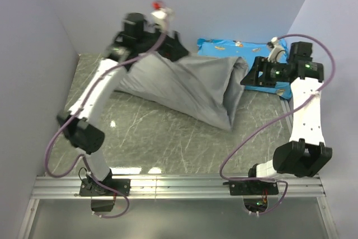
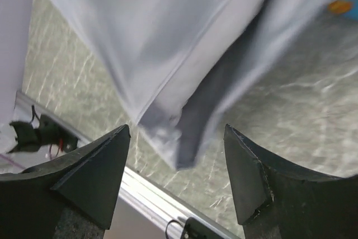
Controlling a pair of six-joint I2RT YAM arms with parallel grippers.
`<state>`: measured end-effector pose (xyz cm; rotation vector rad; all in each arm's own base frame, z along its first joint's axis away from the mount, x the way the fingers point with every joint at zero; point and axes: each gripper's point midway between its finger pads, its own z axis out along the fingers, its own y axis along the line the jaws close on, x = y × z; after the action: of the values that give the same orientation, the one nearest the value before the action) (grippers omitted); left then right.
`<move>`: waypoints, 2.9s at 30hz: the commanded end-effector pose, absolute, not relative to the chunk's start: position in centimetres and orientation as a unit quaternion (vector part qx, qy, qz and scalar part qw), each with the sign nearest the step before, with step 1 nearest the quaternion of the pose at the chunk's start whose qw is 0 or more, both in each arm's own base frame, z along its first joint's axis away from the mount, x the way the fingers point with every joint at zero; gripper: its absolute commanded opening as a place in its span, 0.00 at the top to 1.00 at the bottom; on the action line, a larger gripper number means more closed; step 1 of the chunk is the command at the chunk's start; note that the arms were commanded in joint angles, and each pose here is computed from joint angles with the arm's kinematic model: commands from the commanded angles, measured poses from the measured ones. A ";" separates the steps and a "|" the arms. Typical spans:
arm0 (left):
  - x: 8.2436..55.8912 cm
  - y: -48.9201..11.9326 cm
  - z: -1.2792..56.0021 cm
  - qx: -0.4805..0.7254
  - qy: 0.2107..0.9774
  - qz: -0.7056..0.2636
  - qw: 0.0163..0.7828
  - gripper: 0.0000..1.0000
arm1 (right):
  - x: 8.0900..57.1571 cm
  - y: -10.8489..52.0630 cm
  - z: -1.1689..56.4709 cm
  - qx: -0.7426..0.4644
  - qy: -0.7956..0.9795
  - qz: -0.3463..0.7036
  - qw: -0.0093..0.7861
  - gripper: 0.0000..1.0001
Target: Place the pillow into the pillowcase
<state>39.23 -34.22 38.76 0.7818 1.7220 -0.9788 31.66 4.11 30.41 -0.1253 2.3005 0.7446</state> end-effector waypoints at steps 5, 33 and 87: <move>47.2 -15.8 34.3 0.243 0.774 -0.189 0.554 0.01 | 34.2 2.5 25.4 -0.017 0.918 0.223 0.329 0.32; 42.5 -13.1 33.0 0.303 0.739 -0.276 0.534 0.06 | 29.8 21.5 14.2 -0.164 0.877 0.414 0.179 0.57; 38.2 -40.4 19.6 0.530 0.699 0.008 0.481 1.00 | 32.6 7.2 16.8 0.103 0.893 0.296 0.324 0.55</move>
<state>37.94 -40.96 15.16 1.3681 1.6654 0.1984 29.68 6.46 14.69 0.3582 2.4378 0.8173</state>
